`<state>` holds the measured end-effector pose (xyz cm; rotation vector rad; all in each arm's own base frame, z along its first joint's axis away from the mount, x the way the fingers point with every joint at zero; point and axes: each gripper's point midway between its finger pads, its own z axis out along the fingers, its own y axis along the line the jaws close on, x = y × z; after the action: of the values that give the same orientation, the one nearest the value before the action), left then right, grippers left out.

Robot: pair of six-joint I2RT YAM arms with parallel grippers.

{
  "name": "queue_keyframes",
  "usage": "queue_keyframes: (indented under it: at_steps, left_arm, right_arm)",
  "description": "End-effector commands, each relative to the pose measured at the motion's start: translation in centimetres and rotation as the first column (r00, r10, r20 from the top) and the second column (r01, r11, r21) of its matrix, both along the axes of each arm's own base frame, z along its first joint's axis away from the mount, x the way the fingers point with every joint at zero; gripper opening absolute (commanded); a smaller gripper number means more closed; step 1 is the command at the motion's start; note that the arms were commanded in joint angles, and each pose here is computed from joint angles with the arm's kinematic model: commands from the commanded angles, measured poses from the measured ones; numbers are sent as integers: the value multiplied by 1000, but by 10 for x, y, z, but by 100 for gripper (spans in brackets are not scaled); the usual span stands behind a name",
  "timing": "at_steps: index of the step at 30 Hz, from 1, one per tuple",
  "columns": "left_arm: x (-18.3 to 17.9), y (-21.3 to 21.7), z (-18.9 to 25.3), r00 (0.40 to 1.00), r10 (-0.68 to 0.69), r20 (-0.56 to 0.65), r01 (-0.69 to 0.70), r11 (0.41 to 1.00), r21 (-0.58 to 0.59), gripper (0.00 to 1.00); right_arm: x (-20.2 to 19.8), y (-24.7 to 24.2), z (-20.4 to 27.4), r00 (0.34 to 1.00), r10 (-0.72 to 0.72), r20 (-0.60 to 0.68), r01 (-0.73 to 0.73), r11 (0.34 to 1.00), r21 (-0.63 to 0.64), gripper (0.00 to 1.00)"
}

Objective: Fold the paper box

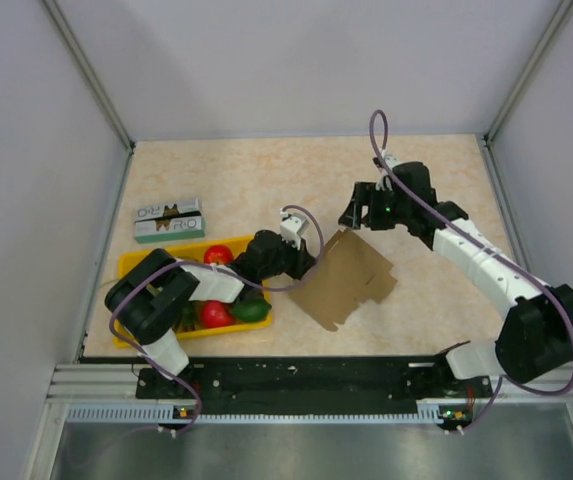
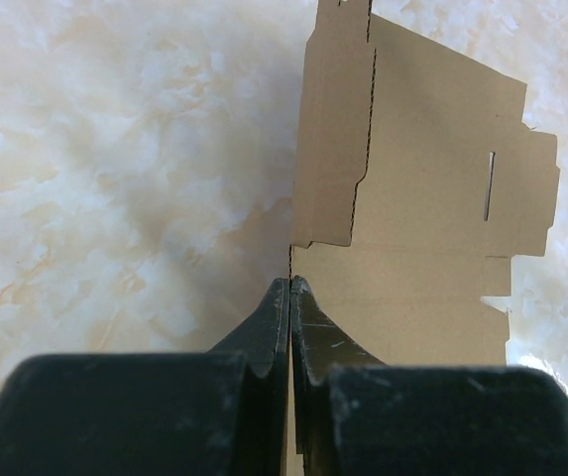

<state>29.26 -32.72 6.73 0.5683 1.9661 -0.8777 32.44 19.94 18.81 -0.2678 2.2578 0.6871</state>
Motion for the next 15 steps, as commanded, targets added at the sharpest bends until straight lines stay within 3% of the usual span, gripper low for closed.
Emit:
queue_keyframes:
  at_steps: [1,6,10,13,15]
  left_arm:
    - [8,-8,28,997,-16,69,18,999,-31,0]
    - [8,-8,28,998,-20,66,21,1000,-21,0]
    - [10,-6,29,997,-8,76,8,1000,-5,0]
    - [11,-5,29,996,-7,86,7,1000,7,0]
    - [11,-4,29,996,-7,90,6,1000,18,0]
  right_arm:
    - [-8,45,0,954,-102,-281,165,963,212,68]
    - [-12,52,-24,896,-178,-406,303,915,268,69]
    - [-13,50,-41,804,-288,-519,476,836,273,68]
    - [-12,55,-55,757,-320,-569,534,805,257,62]
    - [-11,65,-54,762,-305,-571,523,810,266,61]
